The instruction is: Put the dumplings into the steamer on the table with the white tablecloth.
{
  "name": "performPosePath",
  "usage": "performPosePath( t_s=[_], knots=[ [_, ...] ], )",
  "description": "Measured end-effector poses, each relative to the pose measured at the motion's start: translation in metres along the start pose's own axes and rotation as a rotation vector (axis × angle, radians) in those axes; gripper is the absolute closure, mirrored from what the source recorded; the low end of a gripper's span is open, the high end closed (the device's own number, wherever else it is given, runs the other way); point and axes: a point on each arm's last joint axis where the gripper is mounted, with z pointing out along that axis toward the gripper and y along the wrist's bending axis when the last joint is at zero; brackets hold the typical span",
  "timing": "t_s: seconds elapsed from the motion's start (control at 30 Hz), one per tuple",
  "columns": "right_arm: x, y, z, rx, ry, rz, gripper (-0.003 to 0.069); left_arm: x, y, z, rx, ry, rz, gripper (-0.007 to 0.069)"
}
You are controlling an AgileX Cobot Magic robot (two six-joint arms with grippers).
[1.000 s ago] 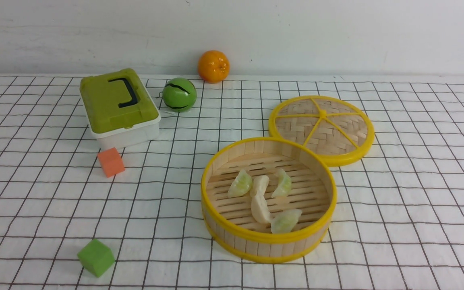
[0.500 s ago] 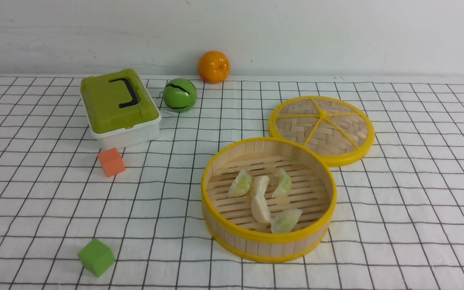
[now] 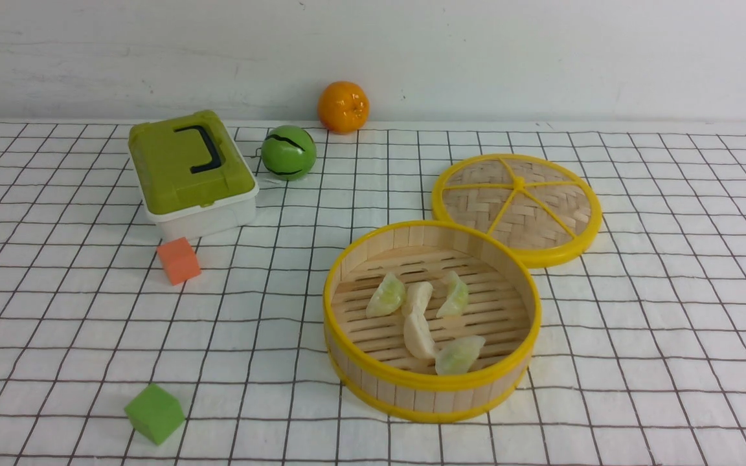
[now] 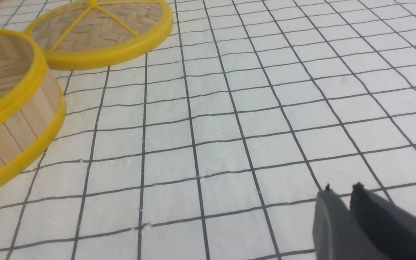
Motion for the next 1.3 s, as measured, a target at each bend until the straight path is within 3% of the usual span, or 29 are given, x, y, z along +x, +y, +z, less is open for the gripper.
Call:
performPosePath(
  t_s=[0.37, 0.63, 1.3],
  knots=[
    [0.0000, 0.0000, 0.0000, 0.000, 0.000, 0.000, 0.0566, 0.0060, -0.0013, -0.0002, 0.035, 0.070, 0.016, 0.0638],
    [0.0000, 0.0000, 0.0000, 0.000, 0.000, 0.000, 0.0557, 0.0054, 0.0014, -0.0002, -0.014, 0.059, 0.040, 0.0638],
    [0.0000, 0.0000, 0.0000, 0.000, 0.000, 0.000, 0.0547, 0.0054, 0.0013, -0.0002, -0.015, 0.060, 0.026, 0.0638]
  ],
)
